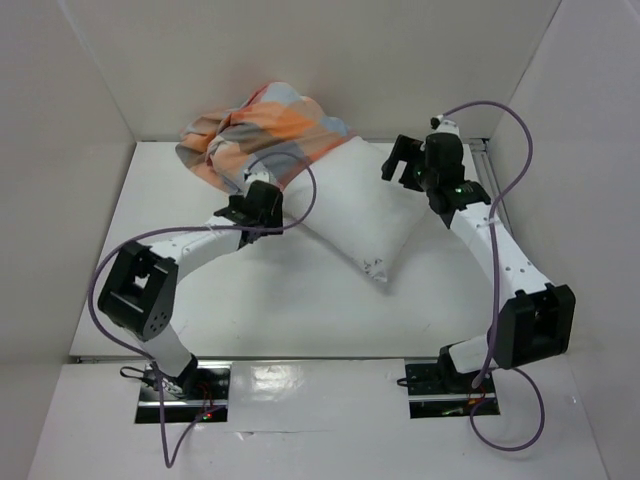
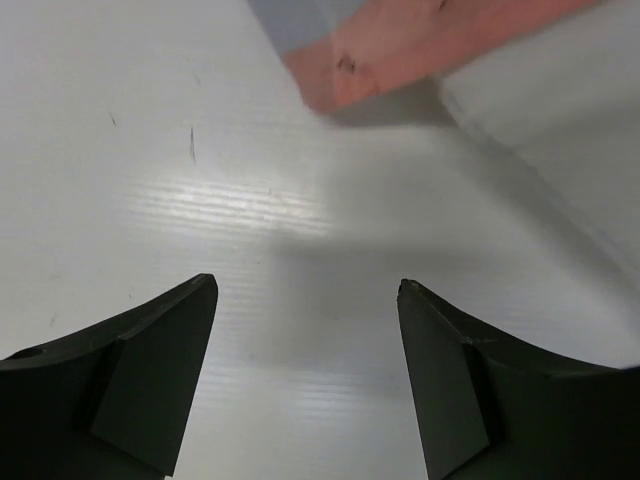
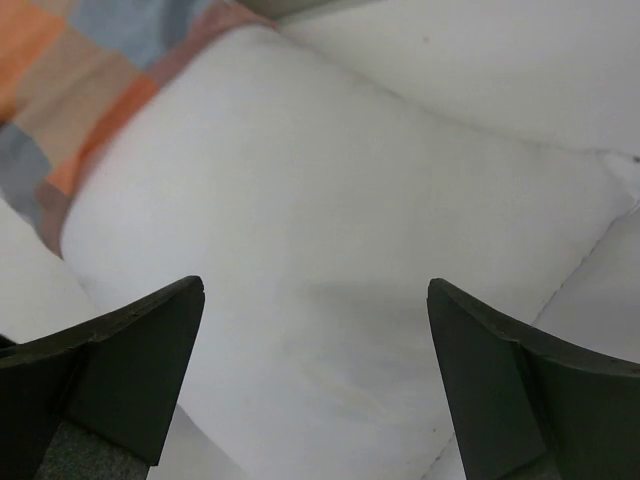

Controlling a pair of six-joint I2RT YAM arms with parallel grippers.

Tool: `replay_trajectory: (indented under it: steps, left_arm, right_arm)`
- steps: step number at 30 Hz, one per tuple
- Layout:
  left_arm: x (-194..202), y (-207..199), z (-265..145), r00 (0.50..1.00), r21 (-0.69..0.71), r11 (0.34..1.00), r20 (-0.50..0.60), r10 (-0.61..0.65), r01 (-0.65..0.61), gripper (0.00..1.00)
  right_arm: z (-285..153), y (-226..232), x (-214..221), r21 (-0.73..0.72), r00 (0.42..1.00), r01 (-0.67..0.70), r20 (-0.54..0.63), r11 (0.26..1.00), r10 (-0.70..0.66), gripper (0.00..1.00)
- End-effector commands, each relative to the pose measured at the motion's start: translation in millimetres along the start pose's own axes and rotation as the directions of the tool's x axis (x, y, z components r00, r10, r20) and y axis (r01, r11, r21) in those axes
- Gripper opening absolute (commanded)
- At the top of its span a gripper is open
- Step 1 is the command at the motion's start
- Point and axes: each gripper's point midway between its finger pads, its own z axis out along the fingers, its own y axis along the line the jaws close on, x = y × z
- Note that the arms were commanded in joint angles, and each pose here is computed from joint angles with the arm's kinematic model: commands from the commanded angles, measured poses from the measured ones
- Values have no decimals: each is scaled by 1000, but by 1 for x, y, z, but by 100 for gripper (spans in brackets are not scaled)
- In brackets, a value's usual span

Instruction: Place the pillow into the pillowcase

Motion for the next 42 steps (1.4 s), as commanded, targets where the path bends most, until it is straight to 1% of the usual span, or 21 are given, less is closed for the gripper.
replay_trajectory:
  steps: [1, 3, 5, 7, 8, 10, 11, 12, 14, 16, 18, 20, 22, 23, 24, 28, 29, 35, 37, 40, 42]
  left_arm:
    - [-28, -2, 13, 983, -8, 996, 164, -86, 88, 86]
    - [-31, 4, 22, 973, -13, 996, 215, -85, 89, 84]
    - [-31, 16, 36, 971, -30, 994, 219, -94, 103, 84]
    - [-37, 18, 47, 970, -31, 994, 223, -95, 105, 82]
    - [-32, 23, 59, 975, -41, 994, 200, -96, 106, 81]
    - [-42, 18, 68, 973, 5, 993, 200, -117, 119, 75]
    - [-39, 24, 74, 975, 1, 992, 186, -123, 125, 75]
    - [-45, 13, 80, 974, 44, 991, 187, -129, 123, 72]
    - [-44, 14, 88, 980, 41, 992, 154, -123, 119, 71]
    - [-53, 12, 94, 980, 45, 992, 158, -122, 116, 69]
    - [-47, 6, 97, 985, 76, 992, 134, -106, 97, 68]
    - [-46, 4, 97, 986, 88, 992, 130, -106, 95, 68]
    - [-43, 0, 91, 989, 122, 989, 111, -102, 88, 73]
    - [-47, -2, 84, 986, 144, 985, 124, -109, 90, 75]
    - [-47, -2, 84, 986, 144, 985, 124, -109, 90, 79]
    - [-42, -1, 89, 996, 117, 992, 71, -61, 53, 84]
    - [-34, -1, 88, 998, 103, 994, 48, -46, 41, 84]
    - [-31, 2, 108, 1000, 39, 999, 6, -27, 26, 84]
    - [-30, -3, 112, 1000, 58, 998, -3, -25, 25, 84]
    - [-32, -5, 115, 999, 50, 999, -28, -17, 18, 78]
    - [-26, -3, 116, 998, 59, 998, -53, -17, 20, 79]
  right_arm:
    - [-20, 8, -36, 7, 996, 18, 92, 1000, -19, 100]
    - [-20, 8, -36, 7, 996, 18, 92, 1000, -19, 100]
    - [-16, 9, -32, 3, 997, 20, 79, 1000, -20, 100]
    - [-15, 7, -28, 7, 997, 20, 70, 1000, -21, 100]
    - [-12, 6, -26, 10, 998, 21, 62, 1000, -22, 100]
    - [-12, 8, -25, 0, 998, 22, 58, 1000, -22, 100]
    - [-8, 6, -22, 5, 999, 23, 47, 1000, -23, 100]
    - [-8, 10, -20, -2, 999, 27, 43, 1000, -27, 100]
    - [-6, 12, -20, -10, 999, 27, 38, 1000, -27, 100]
    - [-3, 11, -17, -6, 999, 28, 30, 1000, -28, 100]
    - [-4, 12, -19, -6, 999, 28, 30, 1000, -28, 100]
    - [-4, 12, -19, -6, 999, 28, 30, 1000, -28, 100]
    - [-5, 16, -17, -14, 999, 32, 27, 999, -32, 100]
    - [-5, 16, -17, -14, 999, 32, 27, 999, -32, 100]
    - [-2, 15, -15, -10, 999, 33, 19, 999, -33, 100]
    - [-2, 16, -14, -19, 999, 33, 15, 999, -33, 100]
    - [1, 15, -11, -15, 999, 34, 7, 999, -34, 100]
    - [0, 20, -13, -26, 999, 37, 12, 999, -37, 100]
    - [0, 21, -13, -26, 999, 37, 12, 999, -37, 100]
    - [0, 19, -11, -23, 999, 47, 4, 999, -47, 100]
    - [0, 18, -12, -14, 999, 47, 7, 999, -47, 100]
